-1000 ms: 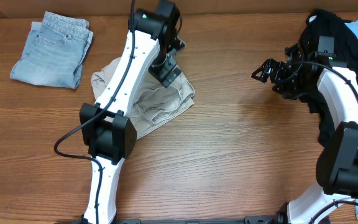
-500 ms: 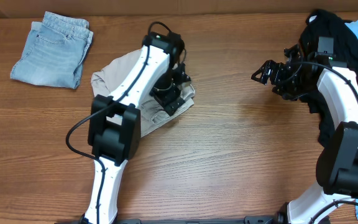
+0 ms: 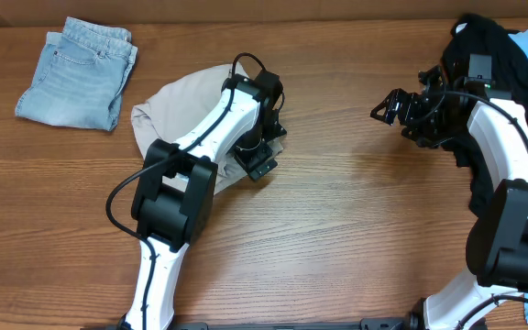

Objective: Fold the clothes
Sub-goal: 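Grasp the folded shorts with the left gripper and lift them up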

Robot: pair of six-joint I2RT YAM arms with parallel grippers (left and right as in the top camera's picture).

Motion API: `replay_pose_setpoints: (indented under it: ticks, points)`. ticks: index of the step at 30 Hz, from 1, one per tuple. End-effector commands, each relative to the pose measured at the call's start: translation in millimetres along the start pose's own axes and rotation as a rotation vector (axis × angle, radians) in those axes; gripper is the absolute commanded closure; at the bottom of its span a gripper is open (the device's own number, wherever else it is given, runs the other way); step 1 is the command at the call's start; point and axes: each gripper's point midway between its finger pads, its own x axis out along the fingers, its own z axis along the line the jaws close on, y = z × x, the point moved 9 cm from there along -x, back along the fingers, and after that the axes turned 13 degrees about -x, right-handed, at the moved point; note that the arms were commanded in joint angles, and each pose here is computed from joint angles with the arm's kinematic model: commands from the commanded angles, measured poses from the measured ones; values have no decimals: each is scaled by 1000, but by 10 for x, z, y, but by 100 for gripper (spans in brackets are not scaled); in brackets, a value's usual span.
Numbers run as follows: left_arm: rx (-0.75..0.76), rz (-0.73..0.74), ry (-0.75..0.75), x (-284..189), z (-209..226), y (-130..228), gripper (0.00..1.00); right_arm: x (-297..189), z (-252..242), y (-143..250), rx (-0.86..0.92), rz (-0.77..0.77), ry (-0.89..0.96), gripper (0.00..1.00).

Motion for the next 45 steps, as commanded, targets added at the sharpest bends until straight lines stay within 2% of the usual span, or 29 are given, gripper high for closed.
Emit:
replay_pose_setpoints:
  ticks: [1,4,7,8,13,18,22,26,30,37,45]
  points:
    - [-81,62,-106,352,163,85,2,-130,71,-67,-34,-43,6,0]
    - [-95,51,-142,396,186,80,11,-130,71,-67,-34,-43,6,0]
    - [-102,37,-170,401,215,60,37,-130,70,-67,-34,-43,7,0]
    - [-105,32,-178,401,224,53,51,-130,65,-67,-34,-43,14,0]
    - [-161,19,-241,391,286,41,96,-130,55,-67,-34,-43,25,0]
    - [-247,-6,-362,312,393,10,96,-130,55,-73,-36,-46,25,0]
    - [-336,-40,-454,11,494,-44,96,-130,56,-75,-36,-48,25,0]
    - [-402,-108,-453,-517,567,-130,96,-130,56,-75,-36,-48,25,0]
    - [-494,-243,-446,-1220,686,-158,96,-130,56,-68,-34,-44,24,0]
    - [-609,-540,-444,-2373,878,72,96,-130,56,-65,-32,-42,23,0]
    - [-755,-746,-510,-3083,1266,586,96,-129,57,-54,-28,-35,23,0]
